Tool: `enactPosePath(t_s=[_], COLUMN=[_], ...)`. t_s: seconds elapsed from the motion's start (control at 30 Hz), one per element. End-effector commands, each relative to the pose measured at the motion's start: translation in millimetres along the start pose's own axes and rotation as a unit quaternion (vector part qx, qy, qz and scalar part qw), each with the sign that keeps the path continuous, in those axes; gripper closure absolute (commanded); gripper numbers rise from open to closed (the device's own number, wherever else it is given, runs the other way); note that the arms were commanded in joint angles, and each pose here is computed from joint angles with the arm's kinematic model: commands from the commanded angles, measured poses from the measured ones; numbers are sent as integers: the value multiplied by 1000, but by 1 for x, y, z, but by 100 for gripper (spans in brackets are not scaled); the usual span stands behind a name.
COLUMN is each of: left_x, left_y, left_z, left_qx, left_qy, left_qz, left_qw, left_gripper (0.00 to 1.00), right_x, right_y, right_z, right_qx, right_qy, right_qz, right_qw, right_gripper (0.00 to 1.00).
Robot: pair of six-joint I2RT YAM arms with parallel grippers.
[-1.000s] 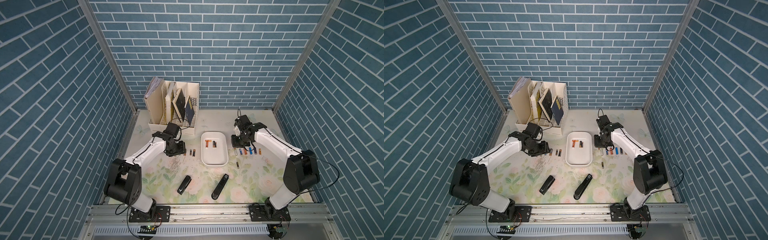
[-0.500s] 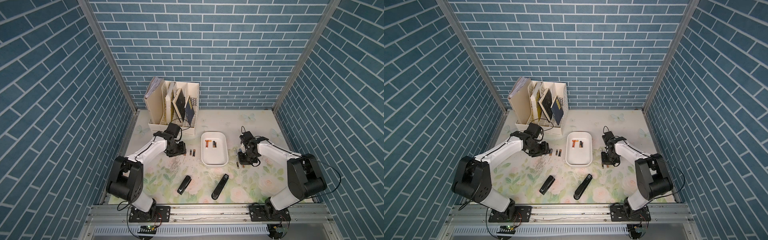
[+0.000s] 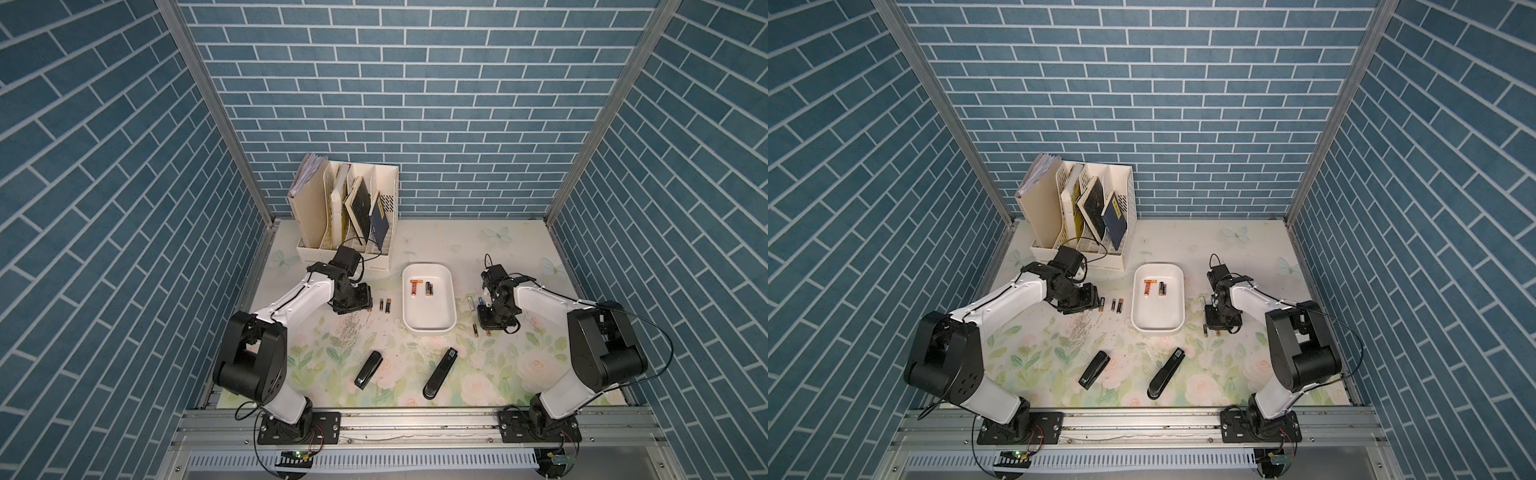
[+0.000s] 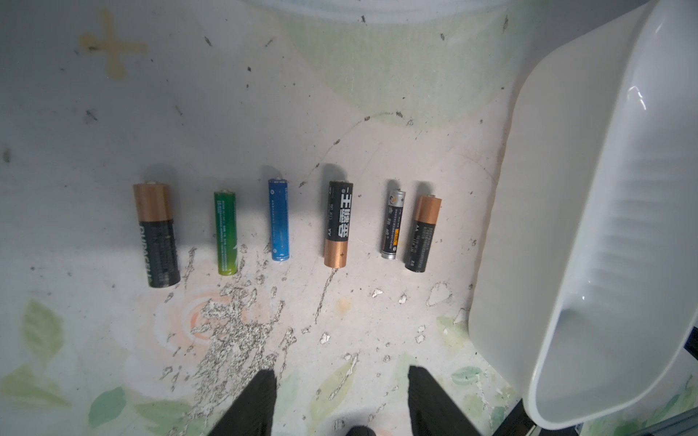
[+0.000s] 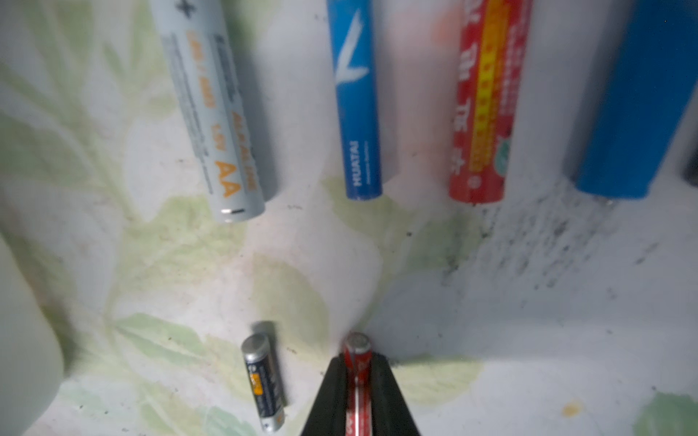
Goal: Take the batteries out of the storage box
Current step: Place the battery at the center of the board.
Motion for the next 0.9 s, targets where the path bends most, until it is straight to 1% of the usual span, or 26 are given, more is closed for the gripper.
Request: enactPosePath(t_s=[0.0,0.23,0.47,0.63,0.87], left_x=[0,-4,0,2,18], left_y=[3,3,0,4,-9], left_z=[0,-2,1,4,22], left_qx=[6,4,3,24,49], left_qy=[6,7,6,7,-11], left_qz=[6,10,5,2,-12], left_qw=[1000,1000,1000,1000,999], left_gripper=[39,38,38,38,37], right_x=[-6,-10,-4,3,17], right_y=[-2,-5,-5,-2,3], right_z=[-8,-11,-2,7,20], right_qx=[-1,-7,-10,-8,1], right_qy=[16,21,11,2,-13], right_qz=[11,10,9,10,11], right_qw=[1000,1000,1000,1000,1000], right_gripper=[85,81,77,75,70])
Point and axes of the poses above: each gripper's point midway between its finger pads, its own z axis back along the fingers, its own y axis along the line the jaws close on, x = y × z, the point moved 1 cm from there along z, back along the fingers, and after that the axes turned 1 degree about z, right-handed, at the moved point
